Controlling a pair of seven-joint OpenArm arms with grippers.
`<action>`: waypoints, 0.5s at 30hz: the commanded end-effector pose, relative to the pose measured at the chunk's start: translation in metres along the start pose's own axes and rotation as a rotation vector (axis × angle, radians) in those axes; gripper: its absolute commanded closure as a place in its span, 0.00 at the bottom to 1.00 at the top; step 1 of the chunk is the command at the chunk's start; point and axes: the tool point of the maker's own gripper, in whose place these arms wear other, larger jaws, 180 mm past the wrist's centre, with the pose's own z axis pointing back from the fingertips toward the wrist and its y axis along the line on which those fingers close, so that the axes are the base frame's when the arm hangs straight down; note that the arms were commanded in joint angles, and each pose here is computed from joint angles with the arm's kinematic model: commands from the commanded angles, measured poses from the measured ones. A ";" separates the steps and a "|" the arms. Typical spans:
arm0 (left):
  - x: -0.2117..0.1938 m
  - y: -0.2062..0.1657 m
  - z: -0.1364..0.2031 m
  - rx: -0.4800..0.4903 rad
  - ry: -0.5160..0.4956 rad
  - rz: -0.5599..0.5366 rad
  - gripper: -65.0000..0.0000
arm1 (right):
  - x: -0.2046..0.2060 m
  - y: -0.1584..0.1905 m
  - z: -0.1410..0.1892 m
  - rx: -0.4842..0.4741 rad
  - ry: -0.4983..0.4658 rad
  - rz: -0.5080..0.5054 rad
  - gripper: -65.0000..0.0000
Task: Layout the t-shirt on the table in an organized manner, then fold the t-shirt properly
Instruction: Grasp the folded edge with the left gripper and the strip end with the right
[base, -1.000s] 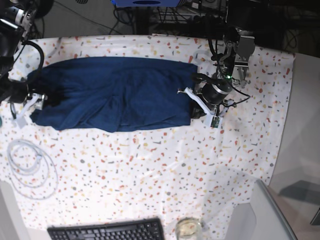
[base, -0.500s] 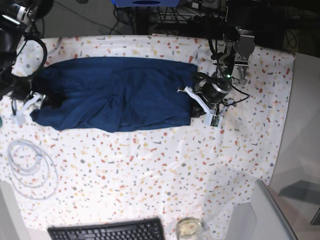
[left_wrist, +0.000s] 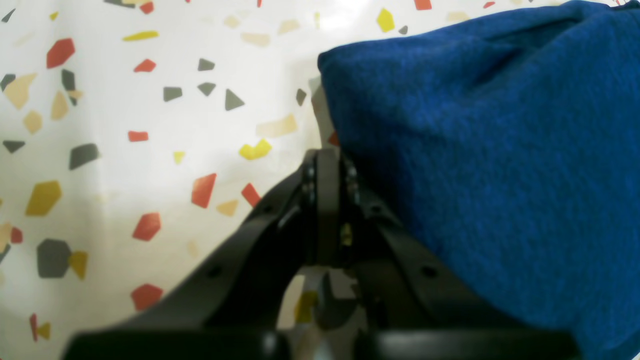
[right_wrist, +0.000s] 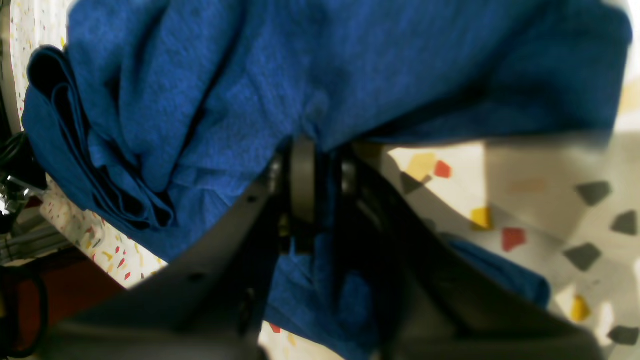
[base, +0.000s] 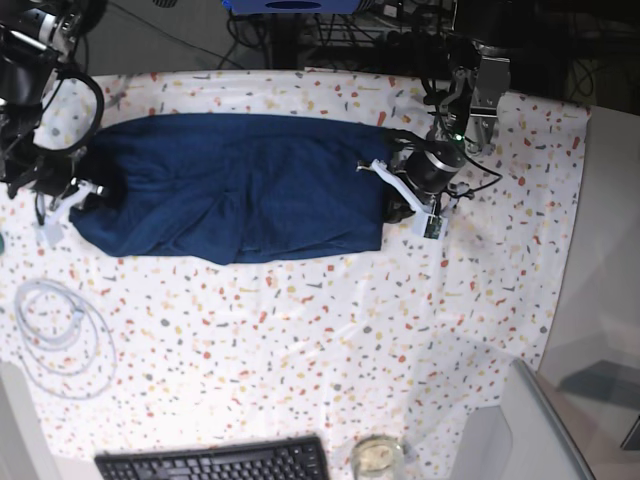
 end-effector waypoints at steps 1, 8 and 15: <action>0.005 -0.003 0.000 -0.010 -0.012 -0.005 1.00 | 0.004 -0.002 0.003 -0.019 0.024 0.027 1.00; -0.001 -0.013 0.000 -0.023 -0.005 0.013 1.00 | 0.027 0.009 0.018 -0.043 -0.001 0.129 0.99; 0.001 -0.016 -0.001 -0.029 -0.007 0.015 1.00 | 0.021 0.054 0.027 -0.048 0.026 0.285 0.99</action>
